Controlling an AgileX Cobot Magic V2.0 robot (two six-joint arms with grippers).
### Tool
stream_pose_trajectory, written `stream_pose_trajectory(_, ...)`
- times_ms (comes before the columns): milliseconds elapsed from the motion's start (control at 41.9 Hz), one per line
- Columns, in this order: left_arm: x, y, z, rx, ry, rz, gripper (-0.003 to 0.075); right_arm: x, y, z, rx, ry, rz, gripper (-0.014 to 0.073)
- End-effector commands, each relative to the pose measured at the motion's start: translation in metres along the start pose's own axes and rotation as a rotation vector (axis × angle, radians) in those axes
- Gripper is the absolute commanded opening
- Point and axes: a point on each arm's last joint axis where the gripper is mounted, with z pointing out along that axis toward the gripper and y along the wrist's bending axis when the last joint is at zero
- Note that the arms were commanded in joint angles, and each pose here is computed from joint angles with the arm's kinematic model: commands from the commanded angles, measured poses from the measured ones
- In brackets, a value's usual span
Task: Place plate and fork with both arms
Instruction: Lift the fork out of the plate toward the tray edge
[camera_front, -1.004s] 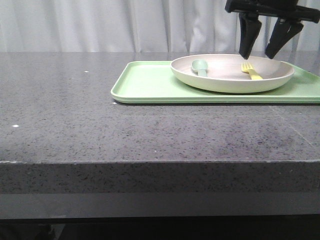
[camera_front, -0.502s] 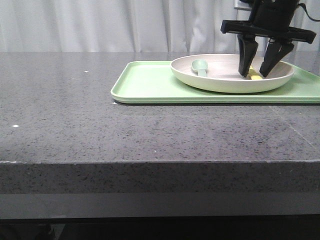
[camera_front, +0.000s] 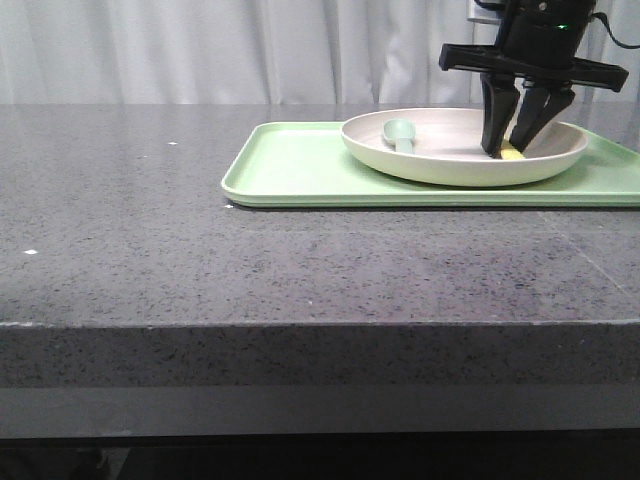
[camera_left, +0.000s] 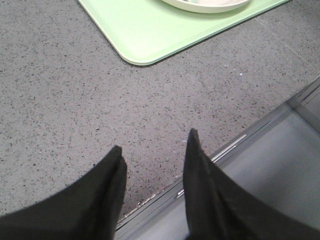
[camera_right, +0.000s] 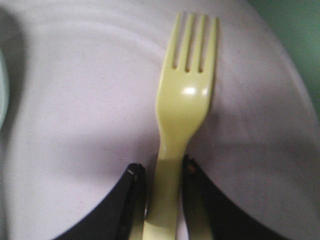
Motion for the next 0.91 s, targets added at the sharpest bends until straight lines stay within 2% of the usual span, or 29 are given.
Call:
stream_pose_trajectory(0,-0.012,0.001,-0.005,-0.016,-0.090,-0.012,0.0283,-0.004,0.004,-0.035,-0.017,-0.093,-0.008,0.0133)
stream_pose_trajectory(239,-0.012,0.001,-0.005,-0.016,-0.090,-0.012,0.0283,-0.005,0.004,-0.035,-0.017,-0.094,-0.009,0.0033)
stream_pose_trajectory(550,-0.012,0.001,-0.005,-0.016,-0.090,-0.012,0.0283,-0.003,0.005,-0.049,-0.022,-0.117,-0.013,0.0032)
stream_pose_trajectory(765,-0.012,0.001,-0.005,-0.016,-0.090,-0.012,0.0283,0.004,0.008,-0.080,-0.025,-0.155,-0.040,0.0032)
stream_pose_trajectory(884,-0.012,0.001,-0.005,-0.016,-0.090,-0.012,0.0283,0.010,0.003,-0.102,0.023,-0.178,-0.055,0.0032)
